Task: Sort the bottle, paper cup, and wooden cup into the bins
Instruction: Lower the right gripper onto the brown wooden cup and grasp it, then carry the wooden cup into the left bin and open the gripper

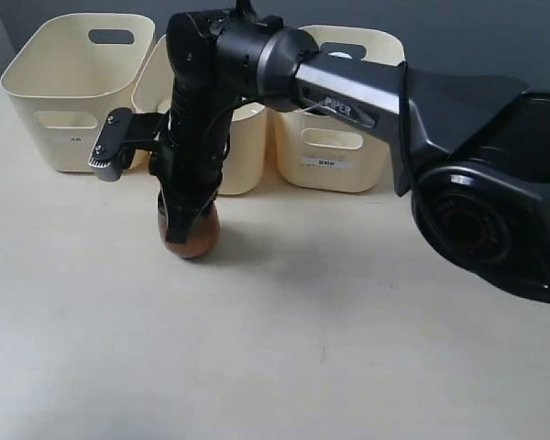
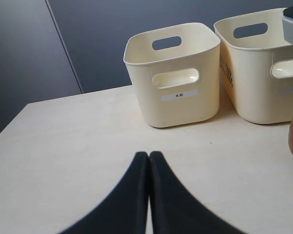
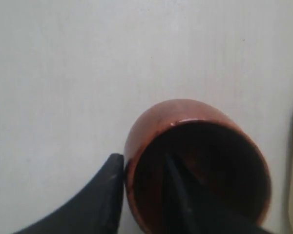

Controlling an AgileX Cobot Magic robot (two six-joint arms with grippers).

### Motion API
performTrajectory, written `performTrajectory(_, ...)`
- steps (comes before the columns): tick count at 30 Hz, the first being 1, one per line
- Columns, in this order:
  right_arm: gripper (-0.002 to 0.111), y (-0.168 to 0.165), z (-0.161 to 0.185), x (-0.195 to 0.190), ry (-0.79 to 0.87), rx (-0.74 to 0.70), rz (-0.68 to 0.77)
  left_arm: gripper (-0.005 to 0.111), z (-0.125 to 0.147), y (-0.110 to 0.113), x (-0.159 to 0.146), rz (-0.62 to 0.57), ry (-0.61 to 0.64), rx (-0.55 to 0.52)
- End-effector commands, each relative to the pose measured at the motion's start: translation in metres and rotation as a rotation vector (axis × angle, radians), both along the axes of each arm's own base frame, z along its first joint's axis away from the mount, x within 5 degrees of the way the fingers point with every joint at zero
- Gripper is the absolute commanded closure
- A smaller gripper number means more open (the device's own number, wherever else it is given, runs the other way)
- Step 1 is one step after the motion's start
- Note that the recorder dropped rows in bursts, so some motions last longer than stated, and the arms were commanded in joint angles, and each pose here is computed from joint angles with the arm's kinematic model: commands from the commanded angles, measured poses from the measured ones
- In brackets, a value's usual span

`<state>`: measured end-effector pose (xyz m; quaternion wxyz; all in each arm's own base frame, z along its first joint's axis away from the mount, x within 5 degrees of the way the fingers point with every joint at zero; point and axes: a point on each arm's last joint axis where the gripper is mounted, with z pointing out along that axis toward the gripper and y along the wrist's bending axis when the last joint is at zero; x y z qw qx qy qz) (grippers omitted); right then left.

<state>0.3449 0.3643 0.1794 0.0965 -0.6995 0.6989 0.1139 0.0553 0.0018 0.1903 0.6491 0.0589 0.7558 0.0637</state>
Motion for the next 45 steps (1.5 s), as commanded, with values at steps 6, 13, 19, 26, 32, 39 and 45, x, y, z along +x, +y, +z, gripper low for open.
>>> performTrajectory(6,0.109,0.005,0.035,-0.013,-0.046,0.079,0.099,0.107,0.002,0.0,0.0,-0.005,-0.006,-0.005)
performTrajectory(13,0.109,0.019,0.114,-0.029,-0.318,0.318,0.099,0.107,0.002,0.0,0.0,-0.005,-0.006,-0.005)
performTrajectory(19,0.109,0.024,0.139,-0.018,-0.498,0.485,0.029,0.107,0.002,0.0,0.0,-0.005,-0.006,-0.005)
performTrajectory(26,0.109,0.038,0.143,0.002,-0.731,0.641,-0.017,0.107,0.002,0.0,0.0,-0.005,-0.006,-0.005)
performTrajectory(32,0.109,0.059,0.126,0.025,-0.782,0.682,-0.018,0.107,0.002,0.0,0.0,-0.005,-0.006,-0.005)
performTrajectory(39,0.109,0.049,0.091,0.077,-0.659,0.796,-0.162,0.107,0.002,0.0,0.0,-0.005,-0.006,-0.005)
performTrajectory(45,0.109,0.038,0.057,0.098,-0.56,0.777,-0.253,0.107,0.002,0.0,0.0,-0.005,-0.006,-0.005)
